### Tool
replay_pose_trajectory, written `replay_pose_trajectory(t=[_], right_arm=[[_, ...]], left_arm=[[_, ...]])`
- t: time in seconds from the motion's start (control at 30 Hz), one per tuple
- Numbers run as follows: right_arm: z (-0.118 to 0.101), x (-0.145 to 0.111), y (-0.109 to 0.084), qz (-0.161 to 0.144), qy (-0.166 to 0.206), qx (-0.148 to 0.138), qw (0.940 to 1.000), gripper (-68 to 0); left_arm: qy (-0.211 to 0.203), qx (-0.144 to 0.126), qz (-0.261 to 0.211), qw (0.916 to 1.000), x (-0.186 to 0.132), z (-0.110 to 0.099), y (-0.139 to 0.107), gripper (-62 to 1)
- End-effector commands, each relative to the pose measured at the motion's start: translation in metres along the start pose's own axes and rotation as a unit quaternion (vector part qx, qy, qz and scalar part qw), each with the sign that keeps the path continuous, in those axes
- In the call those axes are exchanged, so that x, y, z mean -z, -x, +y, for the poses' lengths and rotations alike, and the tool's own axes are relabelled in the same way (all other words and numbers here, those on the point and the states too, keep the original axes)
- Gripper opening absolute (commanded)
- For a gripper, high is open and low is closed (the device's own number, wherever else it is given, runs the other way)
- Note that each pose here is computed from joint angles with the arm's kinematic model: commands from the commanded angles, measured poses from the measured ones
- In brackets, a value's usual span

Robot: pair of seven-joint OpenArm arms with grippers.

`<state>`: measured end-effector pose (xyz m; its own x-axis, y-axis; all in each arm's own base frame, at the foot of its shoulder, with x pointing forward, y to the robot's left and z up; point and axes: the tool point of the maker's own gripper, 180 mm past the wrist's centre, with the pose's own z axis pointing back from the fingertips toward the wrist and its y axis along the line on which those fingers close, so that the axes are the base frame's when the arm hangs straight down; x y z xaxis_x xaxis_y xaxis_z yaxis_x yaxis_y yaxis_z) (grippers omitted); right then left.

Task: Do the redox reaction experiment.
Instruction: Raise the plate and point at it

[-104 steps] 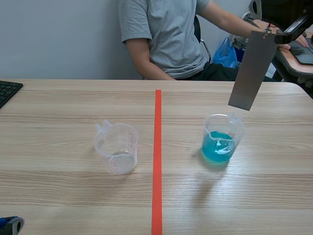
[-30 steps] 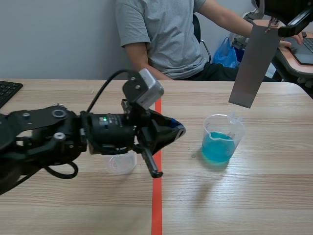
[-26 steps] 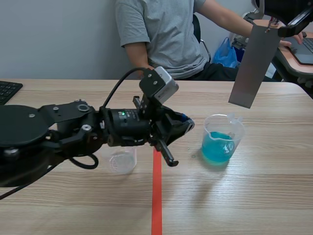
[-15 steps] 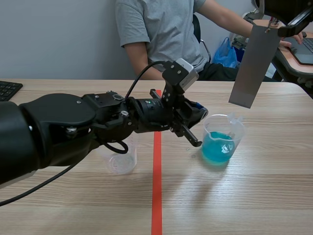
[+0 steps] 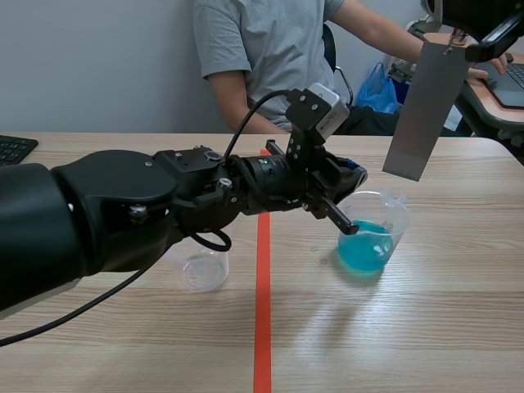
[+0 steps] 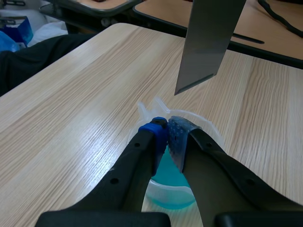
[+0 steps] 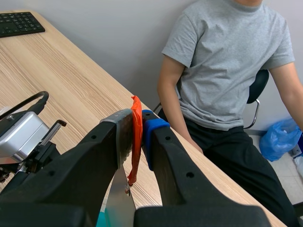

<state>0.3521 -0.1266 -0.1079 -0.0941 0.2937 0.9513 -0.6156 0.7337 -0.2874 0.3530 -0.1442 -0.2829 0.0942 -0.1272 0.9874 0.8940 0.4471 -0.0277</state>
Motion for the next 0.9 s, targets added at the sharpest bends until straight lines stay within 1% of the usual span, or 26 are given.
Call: replay_pose_trajectory(t=[0.0,0.17,0.57,0.87], right_arm=[[-0.006,-0.001,-0.016,-0.021,0.006,-0.012,0.9997,-66.2],[-0.006,-0.001,-0.016,-0.021,0.006,-0.012,0.9997,-66.2],[-0.006,-0.001,-0.016,-0.021,0.006,-0.012,0.9997,-66.2],[-0.006,-0.001,-0.016,-0.021,0.006,-0.012,0.9997,-66.2]], left_arm=[[0.009,0.000,-0.036,0.9993,0.007,-0.006,-0.025,-56.3],[0.007,-0.023,-0.048,0.9986,0.006,-0.005,-0.030,-56.3],[0.020,-0.027,-0.055,0.9979,0.014,-0.016,-0.036,-56.3],[0.021,-0.028,-0.057,0.9978,0.015,-0.017,-0.037,-56.3]])
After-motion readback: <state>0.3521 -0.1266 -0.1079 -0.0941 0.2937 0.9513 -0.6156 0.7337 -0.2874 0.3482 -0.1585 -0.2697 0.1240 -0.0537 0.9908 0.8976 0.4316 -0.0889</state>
